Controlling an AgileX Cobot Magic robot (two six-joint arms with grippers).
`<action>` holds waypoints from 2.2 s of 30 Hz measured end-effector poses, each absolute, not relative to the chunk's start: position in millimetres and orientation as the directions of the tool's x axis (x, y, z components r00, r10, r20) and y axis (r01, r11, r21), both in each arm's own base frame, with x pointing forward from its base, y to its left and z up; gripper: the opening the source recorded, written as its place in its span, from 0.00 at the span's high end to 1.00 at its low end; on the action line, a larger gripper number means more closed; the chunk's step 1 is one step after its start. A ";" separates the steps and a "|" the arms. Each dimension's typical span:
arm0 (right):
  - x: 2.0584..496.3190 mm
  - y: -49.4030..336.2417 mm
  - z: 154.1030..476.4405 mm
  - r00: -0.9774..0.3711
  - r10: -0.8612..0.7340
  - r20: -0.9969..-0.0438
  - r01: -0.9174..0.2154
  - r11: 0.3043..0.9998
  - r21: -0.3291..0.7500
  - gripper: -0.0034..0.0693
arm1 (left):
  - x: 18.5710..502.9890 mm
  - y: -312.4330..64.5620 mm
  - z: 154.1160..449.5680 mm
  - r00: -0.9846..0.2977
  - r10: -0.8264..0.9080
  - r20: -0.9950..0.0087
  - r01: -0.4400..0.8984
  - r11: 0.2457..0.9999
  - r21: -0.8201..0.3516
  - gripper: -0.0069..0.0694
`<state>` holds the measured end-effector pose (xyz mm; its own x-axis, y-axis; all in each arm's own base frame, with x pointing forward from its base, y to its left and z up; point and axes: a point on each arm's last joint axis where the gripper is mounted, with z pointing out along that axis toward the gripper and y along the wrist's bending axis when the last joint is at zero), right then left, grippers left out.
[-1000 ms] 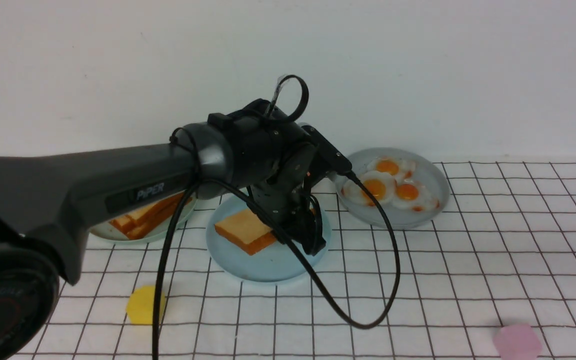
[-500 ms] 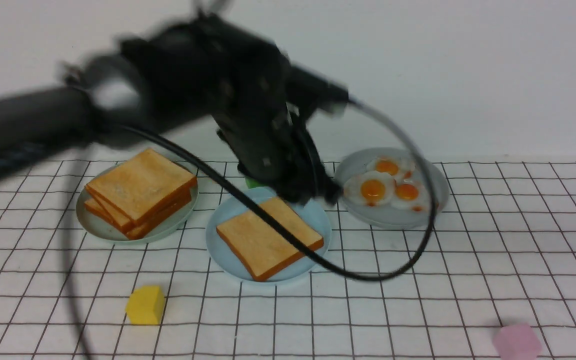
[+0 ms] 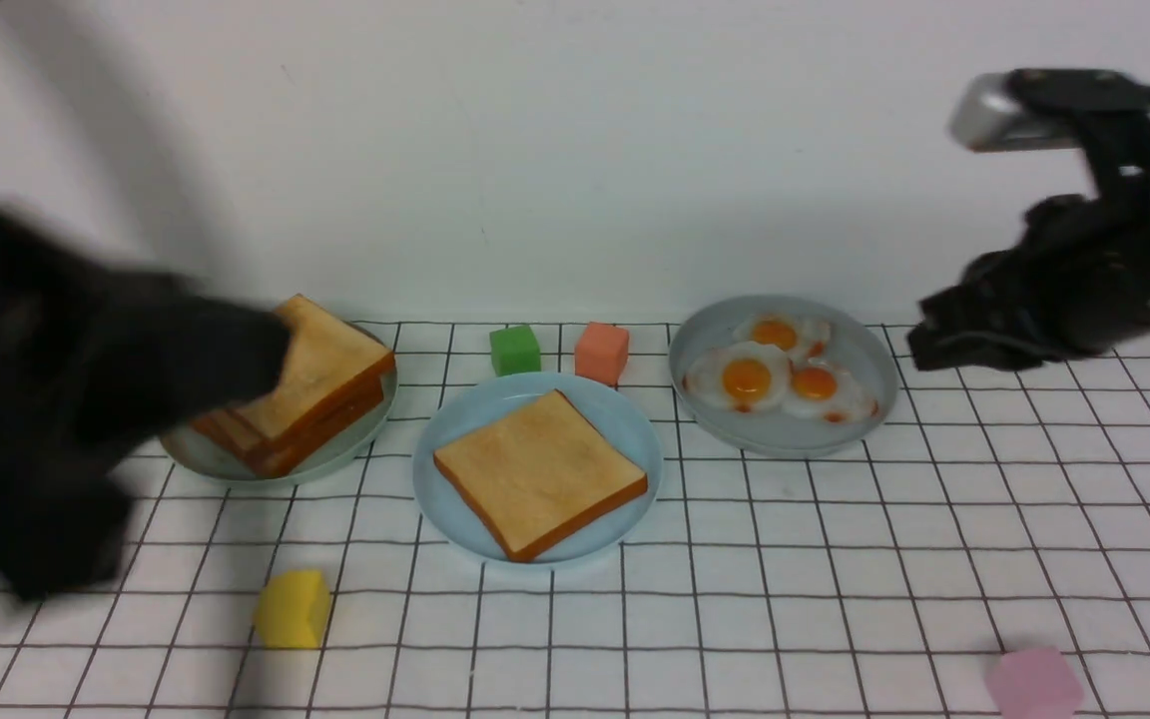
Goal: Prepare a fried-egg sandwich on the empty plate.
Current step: Use the right arm to grab a fried egg
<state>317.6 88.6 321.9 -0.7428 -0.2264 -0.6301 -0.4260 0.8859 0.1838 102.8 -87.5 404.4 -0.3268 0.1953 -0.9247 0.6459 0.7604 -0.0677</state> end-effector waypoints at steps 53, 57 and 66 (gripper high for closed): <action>518.4 116.1 165.5 -0.850 -0.074 -0.522 -0.208 0.957 0.201 0.41 | 59.5 -51.0 347.7 -0.206 -0.124 -0.971 0.615 0.755 -0.227 0.93; 518.5 116.3 165.1 -0.850 -0.072 -0.522 -0.207 0.957 0.204 0.43 | 59.5 -51.0 347.7 -0.206 -0.124 -0.971 0.615 0.755 -0.227 0.93; 518.8 117.5 163.5 -0.853 -0.058 -0.519 -0.200 0.954 0.222 0.66 | 60.0 -51.4 345.0 -0.213 -0.119 -0.970 0.614 0.756 -0.227 0.93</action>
